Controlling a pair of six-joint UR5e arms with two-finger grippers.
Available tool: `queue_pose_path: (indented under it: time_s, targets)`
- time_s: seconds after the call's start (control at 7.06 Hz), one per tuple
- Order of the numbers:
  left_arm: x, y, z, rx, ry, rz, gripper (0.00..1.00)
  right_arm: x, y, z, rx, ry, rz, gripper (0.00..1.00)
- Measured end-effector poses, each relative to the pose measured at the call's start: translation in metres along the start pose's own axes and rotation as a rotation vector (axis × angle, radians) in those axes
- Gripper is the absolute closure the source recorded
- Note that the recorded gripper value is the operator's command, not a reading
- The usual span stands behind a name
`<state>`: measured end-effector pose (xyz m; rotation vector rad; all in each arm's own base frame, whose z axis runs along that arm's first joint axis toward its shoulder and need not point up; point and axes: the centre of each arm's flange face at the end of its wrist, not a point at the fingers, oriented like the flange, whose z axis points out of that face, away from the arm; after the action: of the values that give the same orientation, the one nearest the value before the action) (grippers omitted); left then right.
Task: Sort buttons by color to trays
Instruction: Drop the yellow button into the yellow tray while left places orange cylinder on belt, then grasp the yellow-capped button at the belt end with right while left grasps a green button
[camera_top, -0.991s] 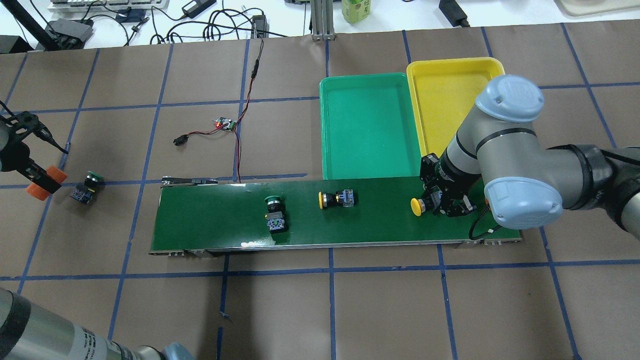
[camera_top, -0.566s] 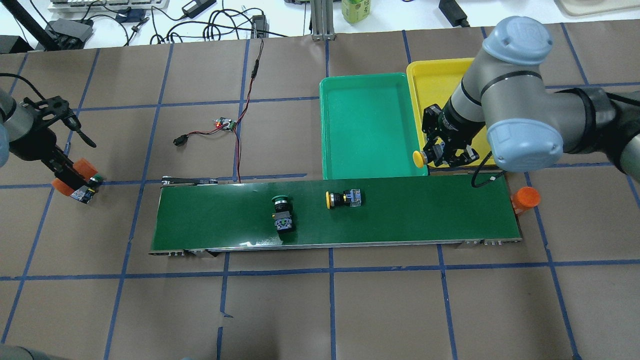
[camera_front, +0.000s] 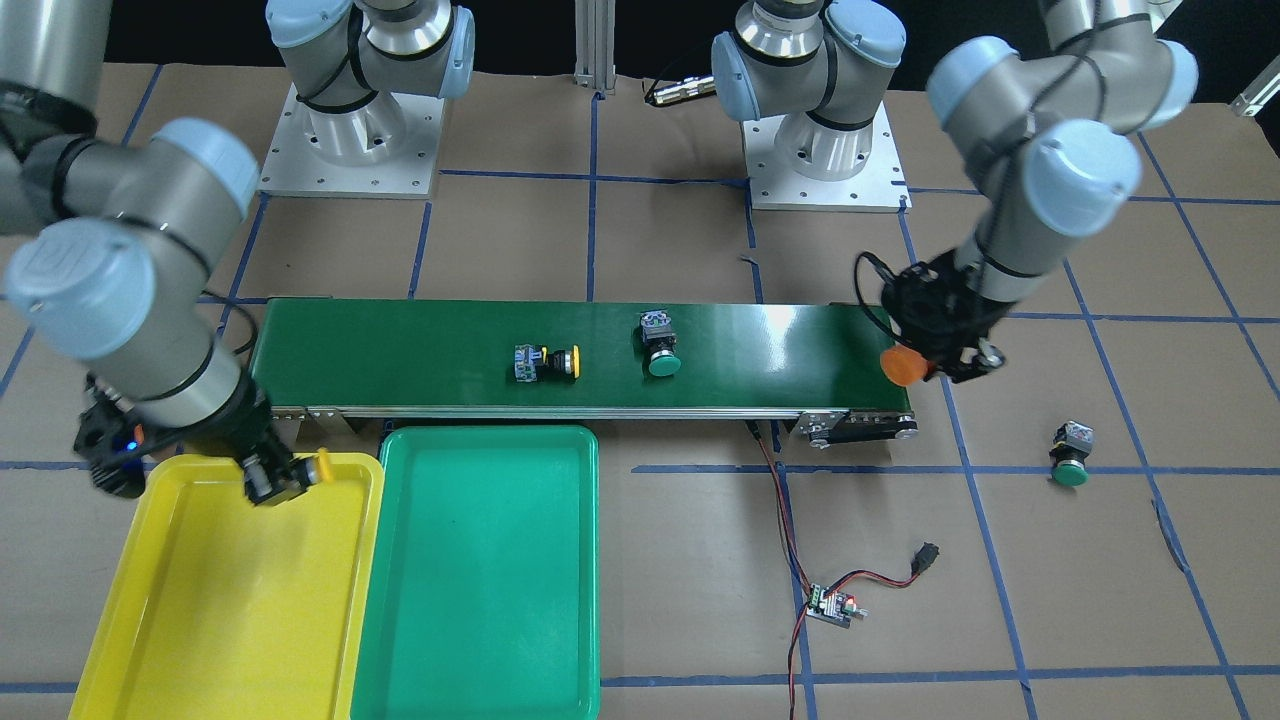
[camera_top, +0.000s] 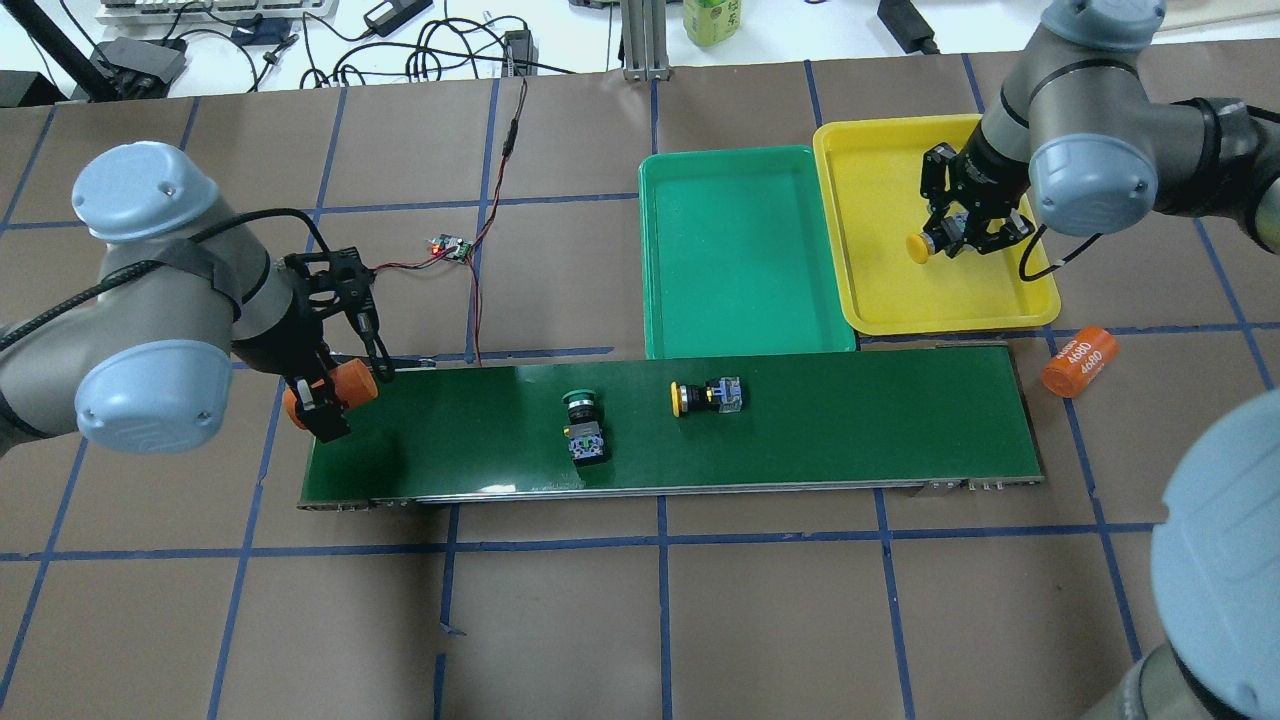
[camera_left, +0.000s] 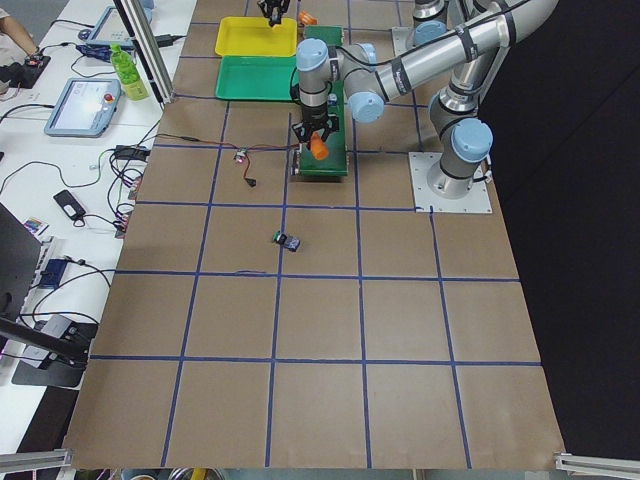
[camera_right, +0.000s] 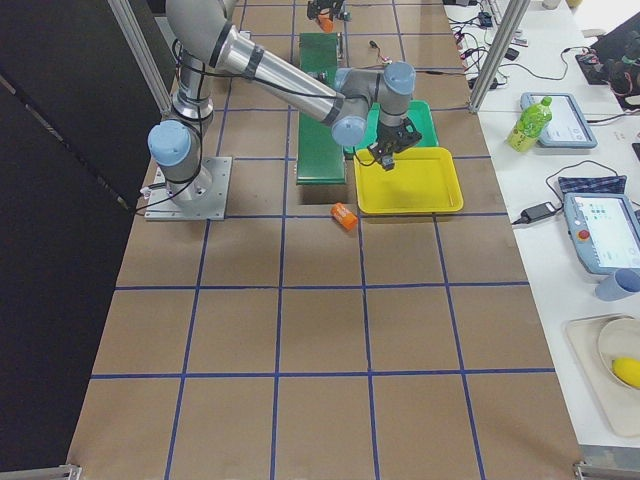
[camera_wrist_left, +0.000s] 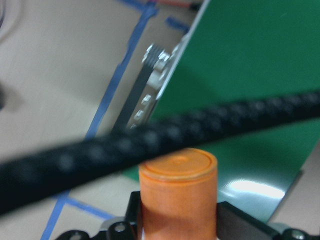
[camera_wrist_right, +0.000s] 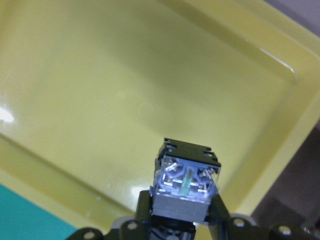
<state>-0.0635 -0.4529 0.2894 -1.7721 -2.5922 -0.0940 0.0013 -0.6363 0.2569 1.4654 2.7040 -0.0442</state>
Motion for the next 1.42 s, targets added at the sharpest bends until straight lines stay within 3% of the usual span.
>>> queue_pose_path:
  time_s: [0.14, 0.28, 0.57, 0.99, 1.27, 1.42]
  targets:
    - [0.016, -0.015, 0.008, 0.003, -0.019, 0.047, 0.78, 0.006, -0.020, 0.016, 0.000, 0.001, 0.000, 0.00]
    - [0.027, -0.027, 0.014, 0.008, -0.048, 0.083, 0.01, 0.010, -0.027, 0.024, -0.003, 0.005, 0.002, 0.00]
    - [0.035, -0.036, 0.015, 0.015, -0.079, 0.088, 0.00, 0.012, -0.024, 0.006, 0.013, -0.011, -0.003, 0.00]
    - [0.014, -0.025, -0.015, 0.040, -0.129, -0.023, 0.00, 0.015, 0.039, -0.077, 0.025, -0.010, -0.061, 0.00]
    - [-0.052, 0.046, -0.022, 0.063, -0.123, -0.271, 0.00, 0.037, 0.108, -0.130, 0.013, 0.031, -0.087, 0.00]
    - [-0.091, 0.096, -0.018, 0.082, -0.108, -0.406, 0.00, 0.047, 0.145, -0.134, 0.003, 0.044, -0.091, 0.00]
